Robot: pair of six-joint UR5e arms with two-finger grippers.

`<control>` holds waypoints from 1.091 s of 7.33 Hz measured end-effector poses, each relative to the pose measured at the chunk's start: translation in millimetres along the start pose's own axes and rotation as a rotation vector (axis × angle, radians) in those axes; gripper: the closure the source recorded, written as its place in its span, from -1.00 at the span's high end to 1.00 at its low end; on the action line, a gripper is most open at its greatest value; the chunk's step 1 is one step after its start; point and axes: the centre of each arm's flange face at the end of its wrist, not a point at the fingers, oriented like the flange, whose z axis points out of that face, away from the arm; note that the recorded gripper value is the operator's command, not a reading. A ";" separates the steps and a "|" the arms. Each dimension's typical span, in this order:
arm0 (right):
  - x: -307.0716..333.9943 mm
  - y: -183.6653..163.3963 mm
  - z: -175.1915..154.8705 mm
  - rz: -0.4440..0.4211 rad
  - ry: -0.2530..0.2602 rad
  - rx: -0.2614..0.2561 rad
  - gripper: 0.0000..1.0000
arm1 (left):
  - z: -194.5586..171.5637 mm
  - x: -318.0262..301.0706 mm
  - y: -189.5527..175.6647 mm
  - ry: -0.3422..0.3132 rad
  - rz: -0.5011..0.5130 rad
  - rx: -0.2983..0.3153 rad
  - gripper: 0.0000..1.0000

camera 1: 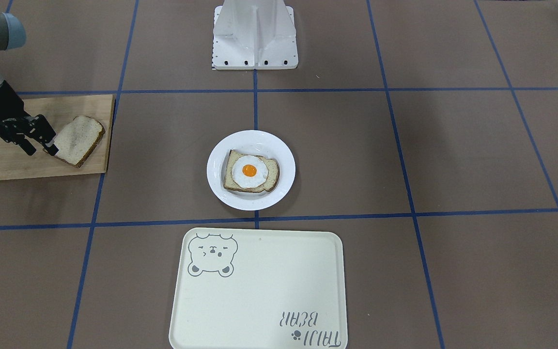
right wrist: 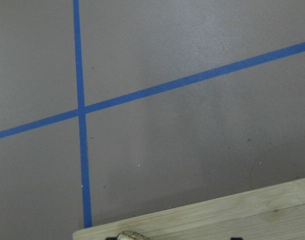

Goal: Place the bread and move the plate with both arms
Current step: 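Reach the right gripper down to the bread slice on the wooden board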

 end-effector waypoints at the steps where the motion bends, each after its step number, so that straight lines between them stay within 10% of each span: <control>1: 2.0 8.8 4.6 -0.013 0.016 0.003 0.40 | 0.1 -0.1 0.0 0.000 0.000 0.000 0.99; 8: 17.9 33.9 13.1 -0.057 0.075 0.015 -0.11 | 0.0 -0.5 0.1 -0.001 0.000 0.001 0.99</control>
